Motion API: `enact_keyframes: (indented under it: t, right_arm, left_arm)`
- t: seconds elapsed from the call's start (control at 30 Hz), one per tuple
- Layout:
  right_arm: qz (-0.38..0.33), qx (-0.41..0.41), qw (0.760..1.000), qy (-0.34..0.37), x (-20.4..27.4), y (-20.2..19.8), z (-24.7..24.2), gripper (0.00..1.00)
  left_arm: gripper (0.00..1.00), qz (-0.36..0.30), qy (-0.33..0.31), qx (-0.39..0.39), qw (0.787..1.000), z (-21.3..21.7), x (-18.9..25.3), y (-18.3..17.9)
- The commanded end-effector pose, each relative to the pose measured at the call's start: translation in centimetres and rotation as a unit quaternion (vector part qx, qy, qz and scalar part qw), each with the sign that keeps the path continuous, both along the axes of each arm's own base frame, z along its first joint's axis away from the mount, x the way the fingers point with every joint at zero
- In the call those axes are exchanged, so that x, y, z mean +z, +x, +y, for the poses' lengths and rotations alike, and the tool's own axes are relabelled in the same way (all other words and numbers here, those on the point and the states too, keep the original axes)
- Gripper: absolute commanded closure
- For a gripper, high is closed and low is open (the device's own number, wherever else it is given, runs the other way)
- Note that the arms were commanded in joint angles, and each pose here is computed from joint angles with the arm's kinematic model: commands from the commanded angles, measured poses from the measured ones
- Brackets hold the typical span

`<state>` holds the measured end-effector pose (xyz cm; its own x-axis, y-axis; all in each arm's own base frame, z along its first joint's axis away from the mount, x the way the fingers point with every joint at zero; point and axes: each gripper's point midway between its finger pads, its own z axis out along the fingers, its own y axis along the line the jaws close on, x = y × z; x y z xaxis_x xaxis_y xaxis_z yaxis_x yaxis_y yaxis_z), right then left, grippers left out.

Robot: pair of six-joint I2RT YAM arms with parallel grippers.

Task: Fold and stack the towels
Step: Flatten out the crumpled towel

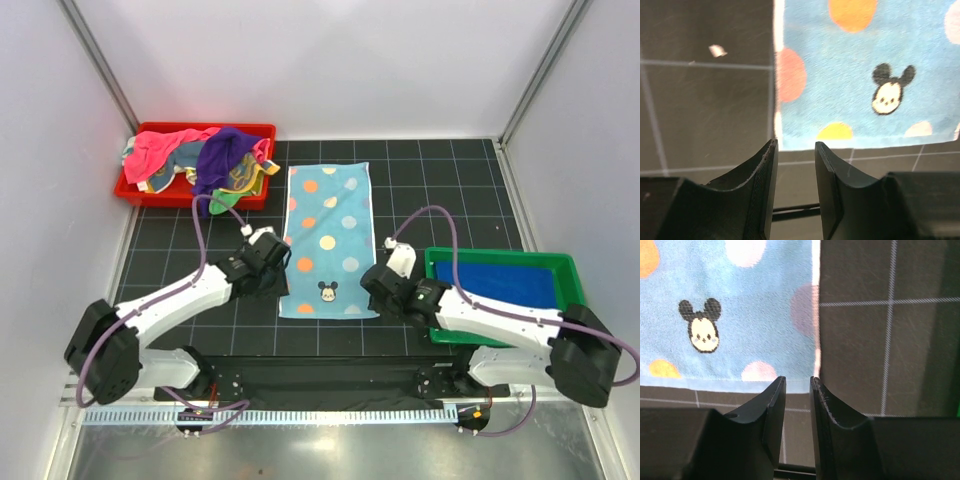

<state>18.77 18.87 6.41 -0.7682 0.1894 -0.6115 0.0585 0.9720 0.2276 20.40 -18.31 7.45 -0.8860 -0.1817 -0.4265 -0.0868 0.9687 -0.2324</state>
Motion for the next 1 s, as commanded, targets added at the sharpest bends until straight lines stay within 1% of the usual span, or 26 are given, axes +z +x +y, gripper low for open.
enact_keyframes:
  t: [0.0,0.07,0.23,0.33,0.57,0.63,0.73,0.93,0.97]
  right_arm:
    - [-0.034,-0.006,0.999,0.014,1.7,2.3,2.3,0.67]
    - [-0.031,-0.007,0.999,0.007,1.1,2.5,2.6,0.67]
    - [-0.013,-0.006,1.0,-0.018,-1.2,2.9,3.1,0.68]
    - [-0.003,-0.005,1.0,-0.024,-2.2,2.8,3.3,0.68]
    - [0.034,-0.017,0.998,-0.04,-4.6,0.9,1.4,0.69]
    - [0.031,-0.025,0.999,-0.027,-4.2,0.5,1.0,0.68]
    - [0.044,-0.027,0.998,-0.029,-4.5,-0.6,-0.1,0.68]
    - [0.048,-0.03,0.998,-0.022,-3.1,-2.1,-1.9,0.69]
    - [0.052,-0.031,0.998,-0.029,-3.2,-2.6,-2.7,0.69]
  left_arm:
    - [0.61,-0.021,-0.035,-0.021,0.999,-3.2,0.7,2.1]
    - [0.61,-0.026,-0.041,-0.029,0.998,-4.1,0.3,2.6]
    - [0.62,-0.023,-0.007,-0.029,0.999,-4.6,-2.6,2.7]
    - [0.62,-0.026,0.002,-0.029,0.999,-4.9,-3.6,2.4]
    - [0.63,-0.008,0.04,-0.027,0.999,-4.1,-6.3,0.9]
    - [0.63,-0.003,0.048,-0.03,0.998,-4.0,-6.9,0.2]
    - [0.63,0.003,0.059,-0.032,0.998,-4.1,-7.7,-0.7]
    - [0.64,0.015,0.074,-0.047,0.996,-4.8,-9.2,-3.3]
    - [0.64,0.016,0.076,-0.049,0.996,-4.9,-9.3,-3.6]
